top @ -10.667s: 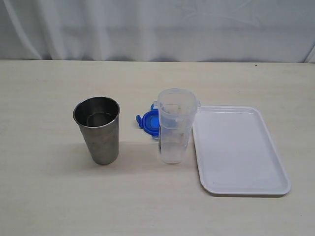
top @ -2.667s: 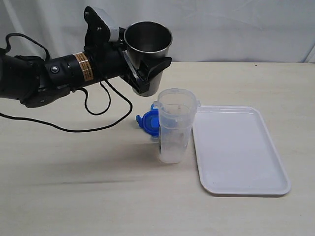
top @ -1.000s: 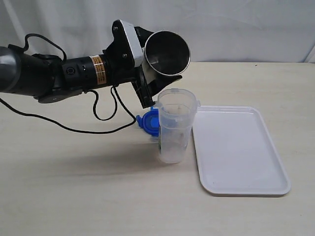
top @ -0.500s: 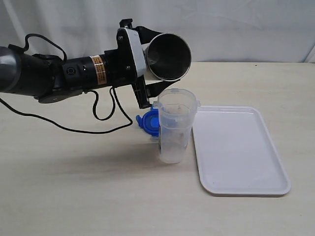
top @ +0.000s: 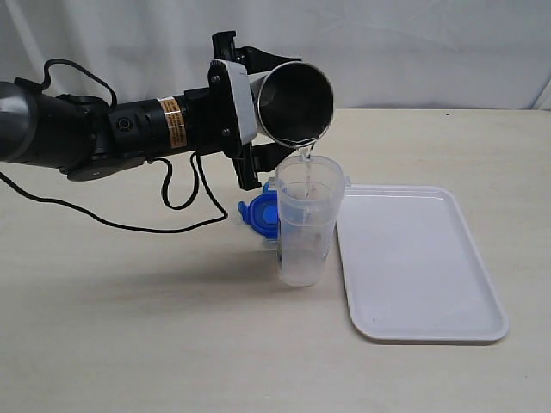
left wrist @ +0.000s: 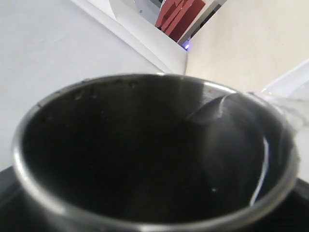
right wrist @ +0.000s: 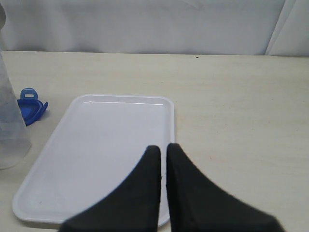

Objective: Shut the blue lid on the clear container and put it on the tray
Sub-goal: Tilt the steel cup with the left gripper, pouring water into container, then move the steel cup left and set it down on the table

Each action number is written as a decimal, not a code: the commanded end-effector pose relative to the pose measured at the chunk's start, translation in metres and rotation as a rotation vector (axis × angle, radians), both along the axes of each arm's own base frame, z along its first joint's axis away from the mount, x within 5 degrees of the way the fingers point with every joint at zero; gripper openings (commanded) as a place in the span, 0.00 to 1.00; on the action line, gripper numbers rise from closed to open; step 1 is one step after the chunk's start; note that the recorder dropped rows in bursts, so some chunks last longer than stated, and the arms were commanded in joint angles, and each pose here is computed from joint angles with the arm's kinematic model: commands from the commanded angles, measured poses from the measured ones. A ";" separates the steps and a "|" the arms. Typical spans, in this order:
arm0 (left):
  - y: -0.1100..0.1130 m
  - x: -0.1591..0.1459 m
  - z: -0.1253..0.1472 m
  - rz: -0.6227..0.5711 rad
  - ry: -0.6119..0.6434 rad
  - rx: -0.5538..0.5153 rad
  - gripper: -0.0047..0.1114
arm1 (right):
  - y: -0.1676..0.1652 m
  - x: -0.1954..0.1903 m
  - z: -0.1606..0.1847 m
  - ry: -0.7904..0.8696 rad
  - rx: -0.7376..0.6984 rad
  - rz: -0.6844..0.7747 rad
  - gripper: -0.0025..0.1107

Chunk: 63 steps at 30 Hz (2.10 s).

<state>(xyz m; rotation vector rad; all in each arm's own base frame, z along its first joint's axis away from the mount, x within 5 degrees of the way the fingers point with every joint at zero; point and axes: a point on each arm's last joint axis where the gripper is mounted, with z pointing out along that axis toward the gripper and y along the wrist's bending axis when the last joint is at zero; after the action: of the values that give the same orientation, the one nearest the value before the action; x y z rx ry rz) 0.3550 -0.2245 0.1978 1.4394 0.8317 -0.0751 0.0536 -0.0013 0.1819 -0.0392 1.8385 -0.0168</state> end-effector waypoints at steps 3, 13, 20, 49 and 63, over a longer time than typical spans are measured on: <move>-0.002 0.000 0.014 -0.015 -0.081 -0.048 0.04 | 0.000 0.000 0.001 -0.014 0.003 0.000 0.06; -0.002 -0.001 0.014 -0.019 -0.106 -0.036 0.04 | 0.000 0.000 0.001 -0.014 0.003 0.000 0.06; -0.002 -0.001 0.014 -0.022 -0.151 -0.013 0.04 | 0.000 0.000 0.001 -0.014 0.003 0.000 0.06; -0.002 -0.001 0.014 -0.030 -0.263 0.038 0.04 | 0.000 0.000 0.001 -0.014 0.003 0.000 0.06; -0.002 -0.001 0.014 -0.013 0.027 -0.106 0.04 | 0.000 0.000 0.001 -0.014 0.003 0.000 0.06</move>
<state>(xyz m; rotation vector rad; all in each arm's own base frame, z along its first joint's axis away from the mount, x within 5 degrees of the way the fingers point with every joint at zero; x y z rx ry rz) 0.3544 -0.2249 0.1987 1.4455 0.7988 -0.0575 0.0536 -0.0013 0.1819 -0.0392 1.8385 -0.0168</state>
